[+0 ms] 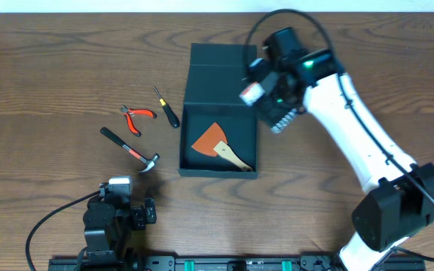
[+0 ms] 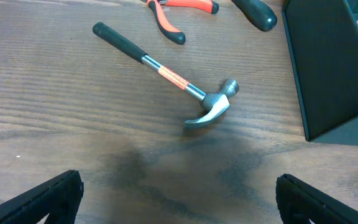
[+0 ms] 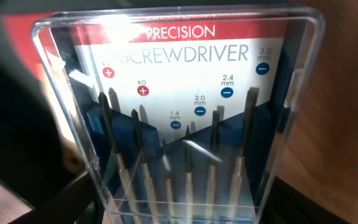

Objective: Pack container
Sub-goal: 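Carry the case into the box and release it on the scraper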

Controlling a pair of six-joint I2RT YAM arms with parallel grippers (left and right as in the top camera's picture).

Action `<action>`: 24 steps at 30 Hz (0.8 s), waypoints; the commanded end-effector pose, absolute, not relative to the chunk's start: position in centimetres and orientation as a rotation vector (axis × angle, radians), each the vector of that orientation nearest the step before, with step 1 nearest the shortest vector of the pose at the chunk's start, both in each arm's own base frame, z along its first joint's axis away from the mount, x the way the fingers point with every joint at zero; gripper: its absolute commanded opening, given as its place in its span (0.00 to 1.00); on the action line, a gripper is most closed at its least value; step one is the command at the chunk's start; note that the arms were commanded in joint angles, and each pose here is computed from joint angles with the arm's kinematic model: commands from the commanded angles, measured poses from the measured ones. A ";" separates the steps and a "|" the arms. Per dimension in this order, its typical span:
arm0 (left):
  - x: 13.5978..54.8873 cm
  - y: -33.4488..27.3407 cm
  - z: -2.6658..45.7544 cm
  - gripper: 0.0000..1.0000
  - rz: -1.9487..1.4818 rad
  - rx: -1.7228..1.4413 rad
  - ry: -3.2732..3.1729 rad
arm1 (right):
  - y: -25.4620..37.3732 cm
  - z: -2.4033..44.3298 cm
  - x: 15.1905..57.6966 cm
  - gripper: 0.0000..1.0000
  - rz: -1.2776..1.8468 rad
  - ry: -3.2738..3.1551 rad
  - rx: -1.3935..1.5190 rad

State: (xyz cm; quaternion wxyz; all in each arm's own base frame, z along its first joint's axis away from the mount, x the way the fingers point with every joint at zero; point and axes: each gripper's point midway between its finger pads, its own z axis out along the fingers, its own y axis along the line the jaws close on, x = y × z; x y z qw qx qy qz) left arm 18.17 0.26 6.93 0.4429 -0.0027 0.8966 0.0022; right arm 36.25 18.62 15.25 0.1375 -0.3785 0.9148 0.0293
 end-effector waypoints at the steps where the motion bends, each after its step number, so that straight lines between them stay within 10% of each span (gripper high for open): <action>1: 18.1 0.5 6.7 0.99 0.022 -0.006 2.227 | 22.8 17.0 35.2 0.51 0.178 2.536 -1.166; 24: 18.1 0.5 6.7 0.98 0.022 -0.006 2.227 | 30.2 6.8 31.6 0.47 0.254 2.611 -1.472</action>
